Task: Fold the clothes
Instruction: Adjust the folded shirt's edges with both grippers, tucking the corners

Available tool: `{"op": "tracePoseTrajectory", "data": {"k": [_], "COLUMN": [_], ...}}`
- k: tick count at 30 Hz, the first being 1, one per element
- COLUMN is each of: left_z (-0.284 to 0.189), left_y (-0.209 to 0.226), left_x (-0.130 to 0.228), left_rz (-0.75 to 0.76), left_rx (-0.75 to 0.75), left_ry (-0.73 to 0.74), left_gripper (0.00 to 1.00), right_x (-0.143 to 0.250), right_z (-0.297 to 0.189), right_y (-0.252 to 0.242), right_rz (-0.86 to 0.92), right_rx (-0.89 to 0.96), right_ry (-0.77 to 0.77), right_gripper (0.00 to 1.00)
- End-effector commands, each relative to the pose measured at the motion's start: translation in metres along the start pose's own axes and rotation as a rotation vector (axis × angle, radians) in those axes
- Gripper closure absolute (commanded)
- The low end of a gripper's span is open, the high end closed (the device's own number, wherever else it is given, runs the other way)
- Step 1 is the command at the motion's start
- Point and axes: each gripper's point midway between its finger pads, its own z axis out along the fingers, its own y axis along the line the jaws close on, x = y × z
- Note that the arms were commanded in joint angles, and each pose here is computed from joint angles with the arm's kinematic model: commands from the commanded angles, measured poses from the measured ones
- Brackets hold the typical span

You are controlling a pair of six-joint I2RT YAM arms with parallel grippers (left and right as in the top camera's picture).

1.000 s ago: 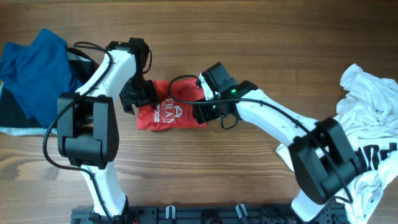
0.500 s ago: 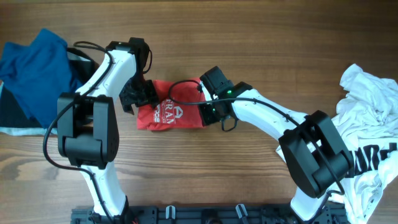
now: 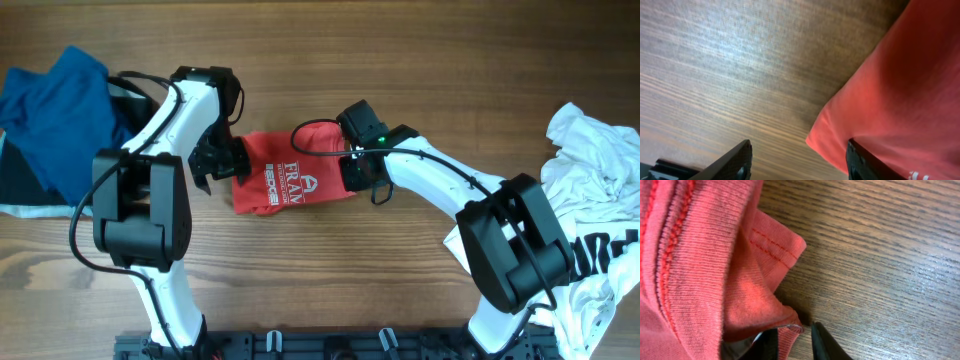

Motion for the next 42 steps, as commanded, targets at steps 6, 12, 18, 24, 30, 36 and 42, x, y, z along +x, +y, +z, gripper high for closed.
{"op": "tracePoseTrajectory", "data": {"k": [6, 12, 18, 24, 30, 36, 42], "left_z": [-0.074, -0.112, -0.086, -0.029, 0.002, 0.016, 0.021], "left_y": [-0.009, -0.042, -0.073, -0.073, -0.063, -0.03, -0.003], "left_x": [-0.033, -0.107, -0.124, -0.114, -0.09, -0.057, -0.007], "left_rz": [-0.033, 0.056, 0.109, 0.118, 0.14, 0.121, 0.076], "left_rx": [0.154, 0.279, 0.365, 0.306, 0.246, 0.096, -0.007], "left_ry": [-0.36, -0.68, -0.639, -0.464, -0.311, -0.17, 0.037], "left_gripper": [0.3, 0.27, 0.35, 0.39, 0.59, 0.96, 0.96], "right_x": [-0.048, -0.036, -0.002, 0.005, 0.003, -0.017, -0.039], "right_z": [-0.067, -0.102, -0.079, -0.046, -0.011, 0.014, 0.017], "right_y": [-0.014, 0.029, 0.053, 0.064, 0.063, 0.042, 0.027], "right_rz": [0.016, -0.021, -0.051, -0.073, -0.015, -0.013, 0.011], "right_rx": [0.028, -0.225, -0.321, -0.315, -0.295, -0.16, -0.117], "right_ry": [-0.22, -0.203, -0.07, -0.014, 0.021, -0.064, -0.15], "right_gripper": [0.67, 0.67, 0.67, 0.67, 0.67, 0.63, 0.61]}}
